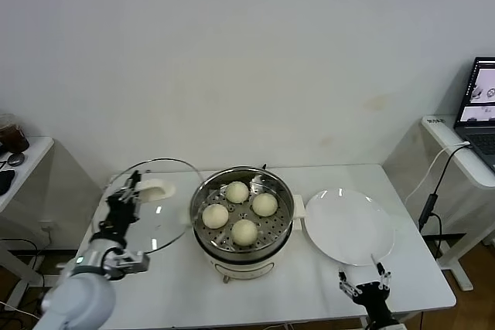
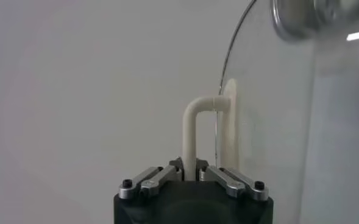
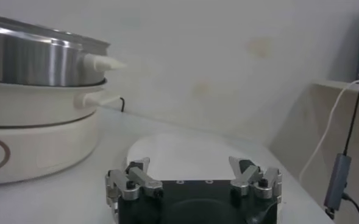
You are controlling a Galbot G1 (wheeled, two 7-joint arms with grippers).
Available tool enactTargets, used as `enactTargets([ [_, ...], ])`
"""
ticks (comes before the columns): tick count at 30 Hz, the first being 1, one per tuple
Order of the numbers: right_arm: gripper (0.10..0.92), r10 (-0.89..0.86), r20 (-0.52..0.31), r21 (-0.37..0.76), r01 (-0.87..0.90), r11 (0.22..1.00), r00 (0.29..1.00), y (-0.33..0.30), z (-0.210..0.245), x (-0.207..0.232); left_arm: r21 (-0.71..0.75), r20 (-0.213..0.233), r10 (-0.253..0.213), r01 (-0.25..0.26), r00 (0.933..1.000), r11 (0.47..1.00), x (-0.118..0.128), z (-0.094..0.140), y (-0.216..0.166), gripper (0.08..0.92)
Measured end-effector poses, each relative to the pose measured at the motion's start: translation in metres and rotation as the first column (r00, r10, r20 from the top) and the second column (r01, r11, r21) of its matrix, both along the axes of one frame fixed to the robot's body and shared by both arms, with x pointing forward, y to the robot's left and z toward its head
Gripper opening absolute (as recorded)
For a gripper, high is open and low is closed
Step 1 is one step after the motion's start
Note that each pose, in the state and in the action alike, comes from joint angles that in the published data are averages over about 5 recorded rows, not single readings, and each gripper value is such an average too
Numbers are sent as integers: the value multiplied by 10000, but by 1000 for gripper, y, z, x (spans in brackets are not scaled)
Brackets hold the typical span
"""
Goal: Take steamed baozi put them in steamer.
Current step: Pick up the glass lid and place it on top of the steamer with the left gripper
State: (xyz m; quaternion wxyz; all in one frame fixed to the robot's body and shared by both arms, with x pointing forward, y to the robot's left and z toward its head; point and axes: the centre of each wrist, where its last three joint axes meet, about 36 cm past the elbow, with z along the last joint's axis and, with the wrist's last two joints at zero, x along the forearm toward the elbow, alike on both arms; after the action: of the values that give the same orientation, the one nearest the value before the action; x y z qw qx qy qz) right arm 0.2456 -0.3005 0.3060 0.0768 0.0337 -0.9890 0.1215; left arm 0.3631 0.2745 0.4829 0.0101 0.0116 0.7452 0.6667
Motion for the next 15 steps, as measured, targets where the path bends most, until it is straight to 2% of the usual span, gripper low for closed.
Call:
enactTargets([
  [7,823,109,-73,-134,-110,9998,9999,11,-7,7,-10,-256,-563,563,9981,9984,17,-3,-56,176],
  [15,823,275,-187,-210,-279,9994,9994,19,-18,13,493,-352,-883,900,9955,9947,24,-12,-108,176],
])
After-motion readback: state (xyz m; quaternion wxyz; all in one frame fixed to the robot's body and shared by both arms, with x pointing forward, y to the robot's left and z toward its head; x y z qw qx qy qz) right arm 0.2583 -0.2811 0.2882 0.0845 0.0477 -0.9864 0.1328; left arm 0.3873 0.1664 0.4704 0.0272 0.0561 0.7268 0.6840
